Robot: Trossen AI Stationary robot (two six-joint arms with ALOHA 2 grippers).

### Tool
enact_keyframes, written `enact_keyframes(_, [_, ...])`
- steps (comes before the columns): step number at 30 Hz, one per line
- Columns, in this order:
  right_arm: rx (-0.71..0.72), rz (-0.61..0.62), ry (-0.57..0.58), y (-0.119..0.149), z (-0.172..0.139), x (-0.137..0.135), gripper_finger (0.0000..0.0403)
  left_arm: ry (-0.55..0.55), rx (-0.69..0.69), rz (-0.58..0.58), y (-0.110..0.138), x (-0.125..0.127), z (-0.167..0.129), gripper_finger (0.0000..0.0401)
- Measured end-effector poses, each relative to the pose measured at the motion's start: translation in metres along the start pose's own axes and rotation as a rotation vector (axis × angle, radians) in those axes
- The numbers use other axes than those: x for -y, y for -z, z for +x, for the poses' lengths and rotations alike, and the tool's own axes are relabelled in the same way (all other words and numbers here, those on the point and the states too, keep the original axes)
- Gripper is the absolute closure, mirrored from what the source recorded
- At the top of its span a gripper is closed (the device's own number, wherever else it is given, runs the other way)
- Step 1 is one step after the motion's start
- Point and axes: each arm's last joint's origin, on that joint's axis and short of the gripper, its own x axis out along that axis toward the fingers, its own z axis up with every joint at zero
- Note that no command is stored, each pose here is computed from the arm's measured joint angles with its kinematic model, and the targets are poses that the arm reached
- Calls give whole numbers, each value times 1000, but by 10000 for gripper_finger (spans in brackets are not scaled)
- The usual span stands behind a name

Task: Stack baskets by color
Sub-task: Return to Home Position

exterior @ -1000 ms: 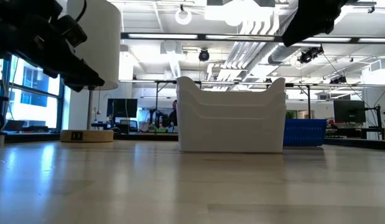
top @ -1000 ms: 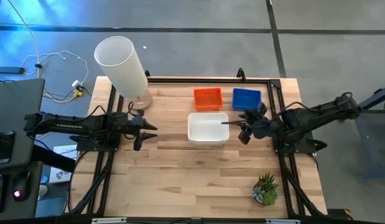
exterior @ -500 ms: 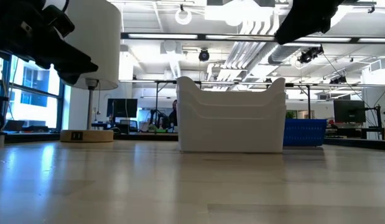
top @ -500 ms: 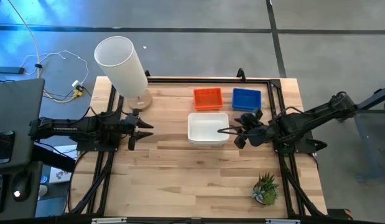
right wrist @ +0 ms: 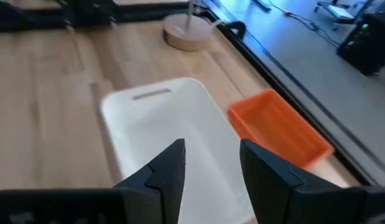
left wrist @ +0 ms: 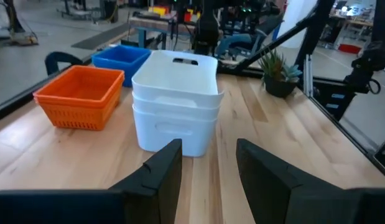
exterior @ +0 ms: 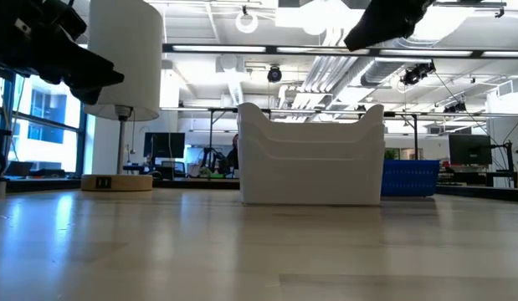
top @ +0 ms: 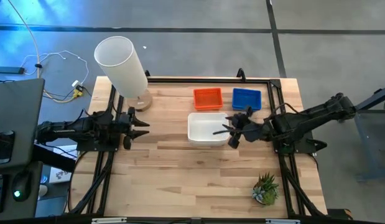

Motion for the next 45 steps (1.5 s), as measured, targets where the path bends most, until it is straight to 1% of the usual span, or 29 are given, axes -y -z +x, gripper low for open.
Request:
enact_keyframes(3, [-36,-20,32,2,0,9,261,-12,27,3,5,-1,2,261])
enact_keyframes(6, [-48,-18,37,2,-5,18,261,-10,43,3,15,-3,5,261])
enact_keyframes(7, [-51,-20,35,2,-7,20,261,-10,58,4,14,-2,5,261])
enact_keyframes(10, [-50,-36,0,2,-17,26,261,0,99,39,10,-2,4,261])
enact_keyframes(14, [-26,-53,-41,0,-29,35,261,3,103,73,9,-1,4,261])
enact_keyframes(16, [13,-56,-70,4,-34,39,261,3,103,83,9,-1,4,261])
enact_keyframes(19, [98,-36,-136,22,-31,46,261,-2,104,96,9,-2,4,261])
enact_keyframes(24, [274,55,-316,59,-22,58,261,-8,104,101,9,-2,4,261])
enact_keyframes(26, [315,79,-351,73,-21,63,261,-5,103,101,9,-2,4,261])
enact_keyframes(32, [316,130,-331,109,-15,73,261,-4,103,100,9,-2,4,261])
enact_keyframes(35, [328,114,-317,124,-13,75,261,-5,103,98,9,-2,4,261])
enact_keyframes(41, [389,148,-316,154,-2,76,261,-6,104,91,9,-2,4,261])
enact_keyframes(45, [391,178,-323,170,3,75,261,-8,104,91,9,-2,4,261])
